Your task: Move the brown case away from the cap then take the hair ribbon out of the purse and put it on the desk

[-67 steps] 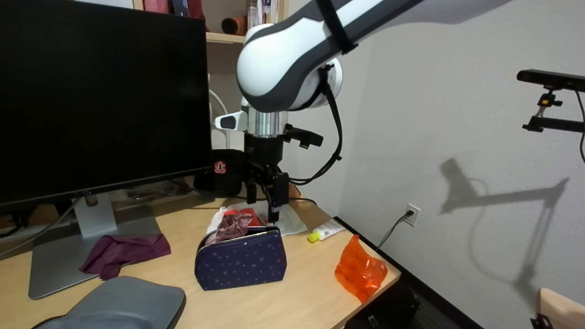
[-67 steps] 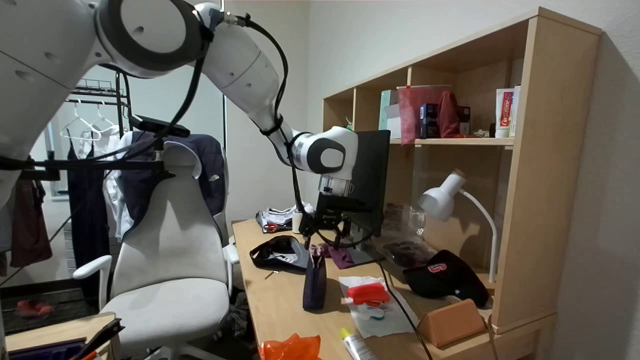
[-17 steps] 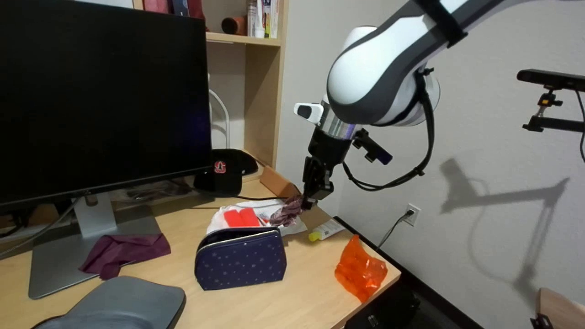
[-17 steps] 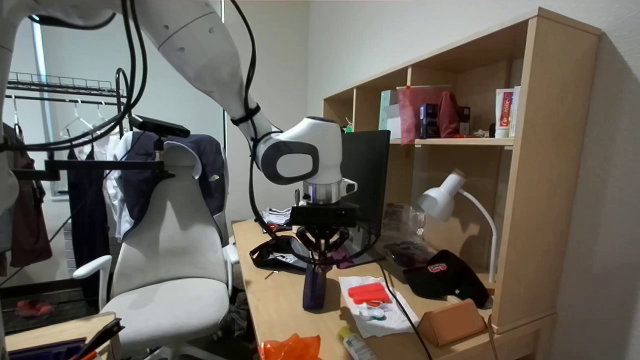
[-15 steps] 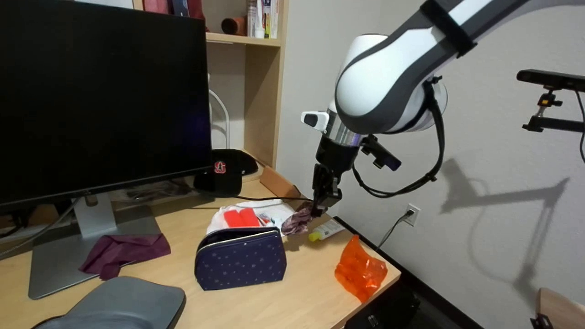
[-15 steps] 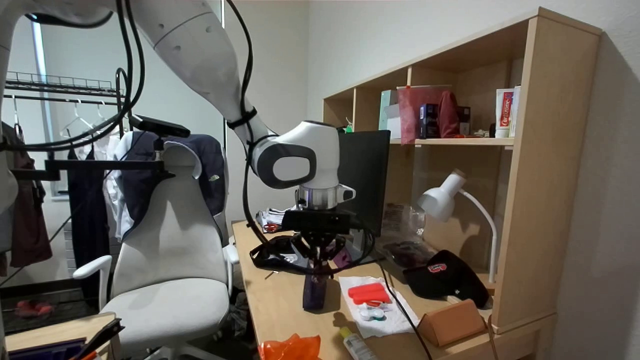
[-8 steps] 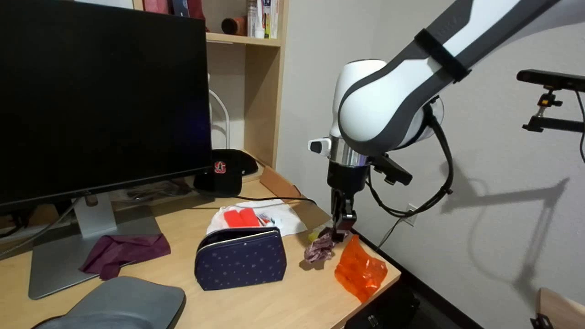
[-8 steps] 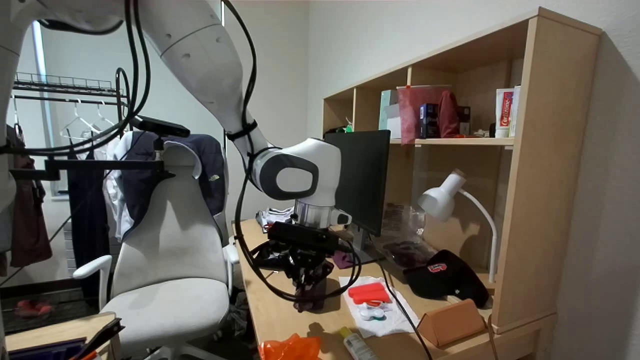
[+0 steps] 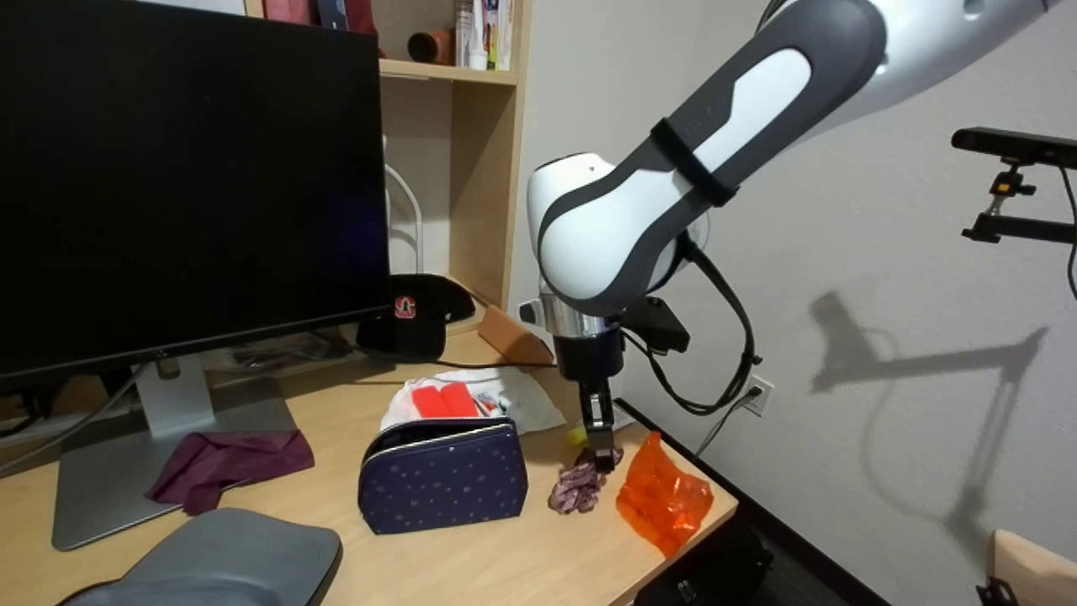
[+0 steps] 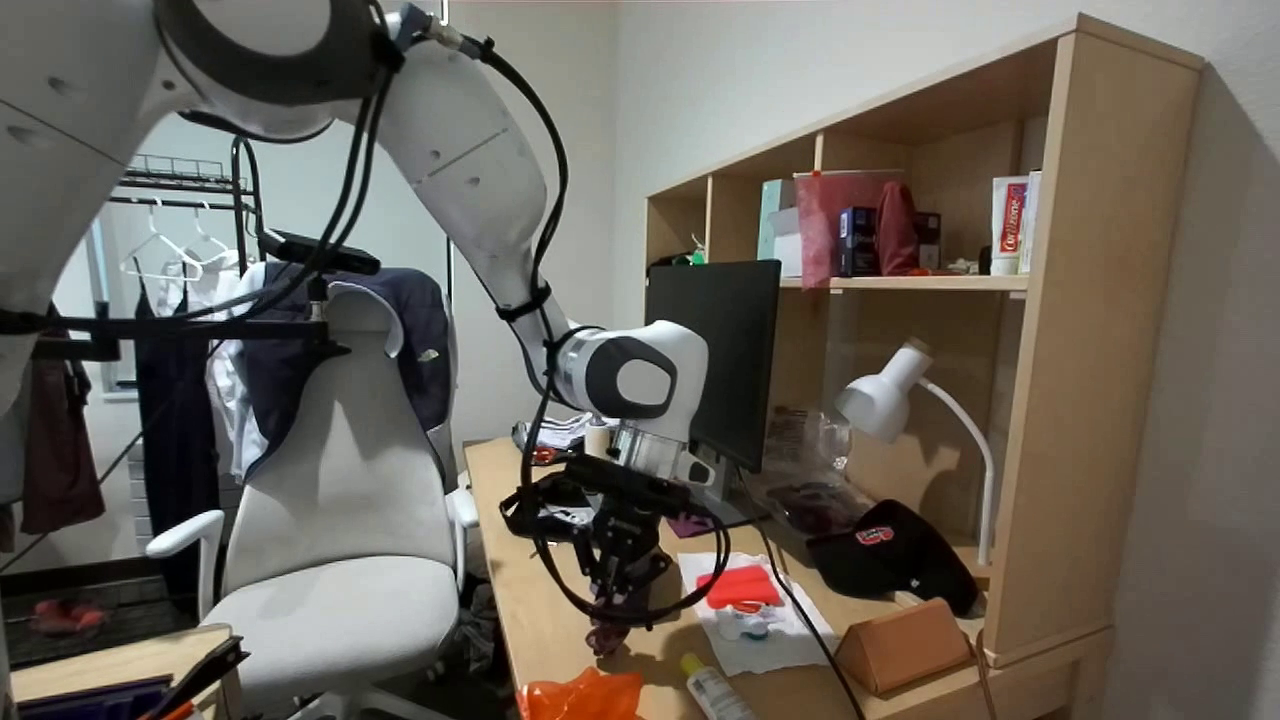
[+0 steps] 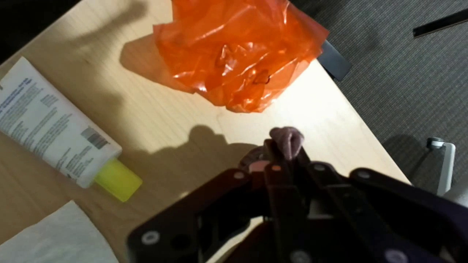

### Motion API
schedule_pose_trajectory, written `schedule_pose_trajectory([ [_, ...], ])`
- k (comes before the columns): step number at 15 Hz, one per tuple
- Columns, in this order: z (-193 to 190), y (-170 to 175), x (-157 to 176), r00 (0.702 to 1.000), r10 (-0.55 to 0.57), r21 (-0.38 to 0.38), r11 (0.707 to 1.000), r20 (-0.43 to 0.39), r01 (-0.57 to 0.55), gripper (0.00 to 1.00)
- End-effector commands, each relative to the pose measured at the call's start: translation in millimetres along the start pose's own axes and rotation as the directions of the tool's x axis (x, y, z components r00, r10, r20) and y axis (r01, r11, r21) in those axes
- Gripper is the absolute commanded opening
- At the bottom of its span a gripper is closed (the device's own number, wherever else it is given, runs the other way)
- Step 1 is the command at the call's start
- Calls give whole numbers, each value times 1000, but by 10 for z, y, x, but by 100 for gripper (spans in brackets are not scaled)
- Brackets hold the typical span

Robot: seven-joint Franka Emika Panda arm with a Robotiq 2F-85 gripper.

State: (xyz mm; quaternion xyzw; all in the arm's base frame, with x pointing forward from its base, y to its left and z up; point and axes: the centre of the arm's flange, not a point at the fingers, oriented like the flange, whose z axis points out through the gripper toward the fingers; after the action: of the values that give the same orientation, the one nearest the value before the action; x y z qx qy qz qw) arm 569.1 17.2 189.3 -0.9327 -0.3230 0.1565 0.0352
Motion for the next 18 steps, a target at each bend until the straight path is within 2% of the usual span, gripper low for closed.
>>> schedule_pose_trajectory([
  [1, -14, 117, 256, 997, 36, -5, 999, 72, -36, 34],
  [2, -19, 130, 268, 997, 38, -5, 999, 72, -38, 35],
  [12, -170, 117, 138, 999, 42, -27, 999, -30, -43, 98],
  [18, -421, -36, 101, 985, -56, -120, 992, -161, 36, 100],
])
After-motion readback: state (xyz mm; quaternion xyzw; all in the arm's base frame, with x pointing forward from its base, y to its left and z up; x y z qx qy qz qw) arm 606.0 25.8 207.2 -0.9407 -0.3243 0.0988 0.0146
